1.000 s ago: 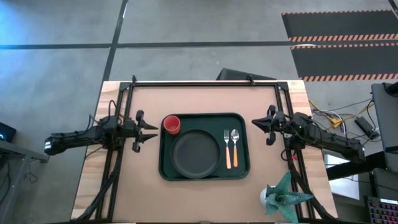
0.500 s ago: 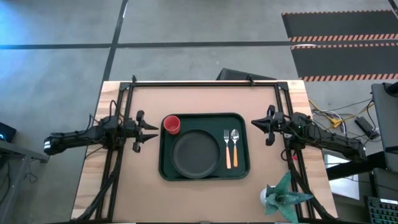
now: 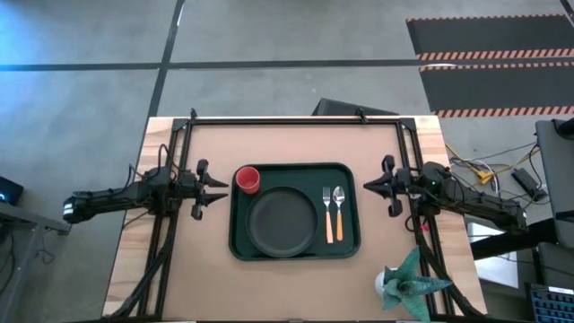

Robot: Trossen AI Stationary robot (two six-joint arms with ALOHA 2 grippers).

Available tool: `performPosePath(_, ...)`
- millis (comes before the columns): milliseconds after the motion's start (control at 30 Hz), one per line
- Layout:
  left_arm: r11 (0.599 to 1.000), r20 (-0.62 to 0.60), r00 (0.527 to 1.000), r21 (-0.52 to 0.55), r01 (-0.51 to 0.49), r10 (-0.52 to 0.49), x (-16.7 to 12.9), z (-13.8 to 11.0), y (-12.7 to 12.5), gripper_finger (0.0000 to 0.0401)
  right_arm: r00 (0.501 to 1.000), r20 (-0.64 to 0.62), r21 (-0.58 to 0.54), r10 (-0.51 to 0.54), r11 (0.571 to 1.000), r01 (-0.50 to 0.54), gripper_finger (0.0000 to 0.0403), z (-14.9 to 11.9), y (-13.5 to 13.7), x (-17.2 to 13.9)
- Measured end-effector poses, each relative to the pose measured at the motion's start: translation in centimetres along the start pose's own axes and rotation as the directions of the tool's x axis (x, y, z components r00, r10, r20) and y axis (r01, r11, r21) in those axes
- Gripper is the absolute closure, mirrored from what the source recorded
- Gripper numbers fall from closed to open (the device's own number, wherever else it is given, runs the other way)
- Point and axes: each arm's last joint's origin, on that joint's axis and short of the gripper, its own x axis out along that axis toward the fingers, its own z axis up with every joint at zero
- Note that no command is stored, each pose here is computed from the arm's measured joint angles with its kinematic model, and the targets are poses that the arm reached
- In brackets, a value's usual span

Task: Pick and place plate/cup/fork/spoon on tray
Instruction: Return to Home Position

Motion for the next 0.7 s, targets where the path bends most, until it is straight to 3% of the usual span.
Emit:
performPosePath(200, 1.000, 0.000, 1.000, 0.002, 0.000, 0.000, 0.00, 0.00, 0.00, 0.0285, 0.989, -0.009, -0.001, -0.149, 0.989, 0.149, 0.0394, -0.11, -0.43, -0.03)
performPosePath(367, 1.000, 0.000, 1.000, 0.001, 0.000, 0.000, 0.00, 0.00, 0.00, 0.0285, 0.944, -0.023, 0.009, -0.330, 0.944, 0.331, 0.0394, -0.29, -0.97, -0.15)
performPosePath(700, 1.000, 0.000, 1.000, 0.002, 0.000, 0.000, 0.00, 0.00, 0.00, 0.0285, 0.944, -0.029, 0.014, -0.330, 0.944, 0.330, 0.0394, -0.35, -0.97, -0.12)
